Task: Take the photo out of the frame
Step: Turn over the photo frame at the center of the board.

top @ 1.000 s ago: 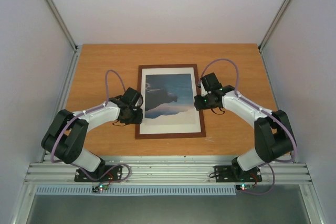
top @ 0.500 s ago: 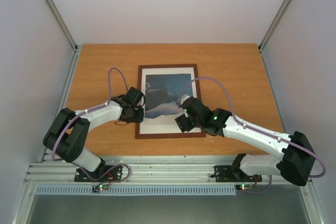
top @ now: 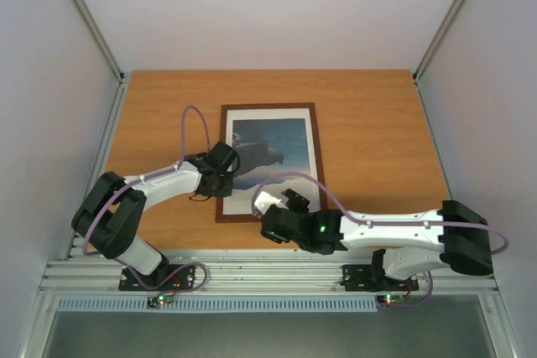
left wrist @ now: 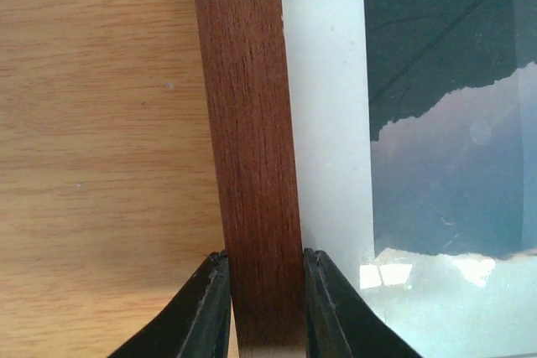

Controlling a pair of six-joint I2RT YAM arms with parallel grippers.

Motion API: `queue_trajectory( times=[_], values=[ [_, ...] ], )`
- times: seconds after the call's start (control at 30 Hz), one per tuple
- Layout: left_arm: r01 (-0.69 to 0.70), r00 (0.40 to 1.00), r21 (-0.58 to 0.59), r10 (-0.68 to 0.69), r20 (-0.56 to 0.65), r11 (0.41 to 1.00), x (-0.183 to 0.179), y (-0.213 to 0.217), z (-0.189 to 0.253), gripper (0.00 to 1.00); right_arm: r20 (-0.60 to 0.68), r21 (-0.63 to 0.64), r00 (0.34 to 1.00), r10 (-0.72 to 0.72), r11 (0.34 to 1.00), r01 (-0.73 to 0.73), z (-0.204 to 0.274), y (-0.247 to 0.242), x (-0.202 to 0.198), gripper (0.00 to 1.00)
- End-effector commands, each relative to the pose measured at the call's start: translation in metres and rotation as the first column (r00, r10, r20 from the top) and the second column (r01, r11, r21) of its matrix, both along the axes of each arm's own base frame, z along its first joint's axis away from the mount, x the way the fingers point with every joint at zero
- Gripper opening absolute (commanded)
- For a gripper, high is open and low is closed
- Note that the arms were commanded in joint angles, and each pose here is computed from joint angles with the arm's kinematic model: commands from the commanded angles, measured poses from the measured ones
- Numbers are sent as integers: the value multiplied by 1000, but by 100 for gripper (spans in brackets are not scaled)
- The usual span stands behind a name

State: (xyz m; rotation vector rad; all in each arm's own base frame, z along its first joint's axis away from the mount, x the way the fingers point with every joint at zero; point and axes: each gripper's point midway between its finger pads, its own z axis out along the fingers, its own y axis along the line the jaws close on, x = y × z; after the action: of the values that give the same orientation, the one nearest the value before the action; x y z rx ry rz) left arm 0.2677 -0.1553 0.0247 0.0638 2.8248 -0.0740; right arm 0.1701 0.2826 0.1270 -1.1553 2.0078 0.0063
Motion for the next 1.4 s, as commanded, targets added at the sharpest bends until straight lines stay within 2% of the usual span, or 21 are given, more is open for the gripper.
queue_trajectory(
  times=[0.0,0.07,0.17,0.23,0.37,0.67,0.9,1.13,1.37],
  values=[
    [36,998,39,-37,41,999,-1,4,21,1,136,-72,989,61,996,-51,-7,18,-4,93],
    [35,997,26,-37,63,999,1,4,29,1,192,-88,974,121,991,-105,-10,33,-15,93],
    [34,996,8,-35,86,999,1,3,38,0,161,-122,973,166,981,-147,-24,45,-29,92],
    [32,995,-5,-32,98,999,1,2,43,0,192,-149,965,178,977,-151,-30,51,-32,93],
    [24,991,-27,-21,133,999,0,4,57,0,268,-206,939,217,965,-164,-35,64,-40,98],
    [14,987,-72,-2,163,997,-1,2,75,1,431,-289,886,170,956,-43,-33,74,-27,98],
    [6,987,-109,12,163,994,-1,-3,79,0,497,-337,859,125,940,59,-39,78,-14,97],
    [-1,986,-134,23,166,991,-5,-3,81,1,490,-344,871,44,927,147,-45,65,4,93],
    [2,984,-154,25,174,988,-9,-2,86,1,484,-377,875,25,908,183,-54,56,14,83]
  ],
)
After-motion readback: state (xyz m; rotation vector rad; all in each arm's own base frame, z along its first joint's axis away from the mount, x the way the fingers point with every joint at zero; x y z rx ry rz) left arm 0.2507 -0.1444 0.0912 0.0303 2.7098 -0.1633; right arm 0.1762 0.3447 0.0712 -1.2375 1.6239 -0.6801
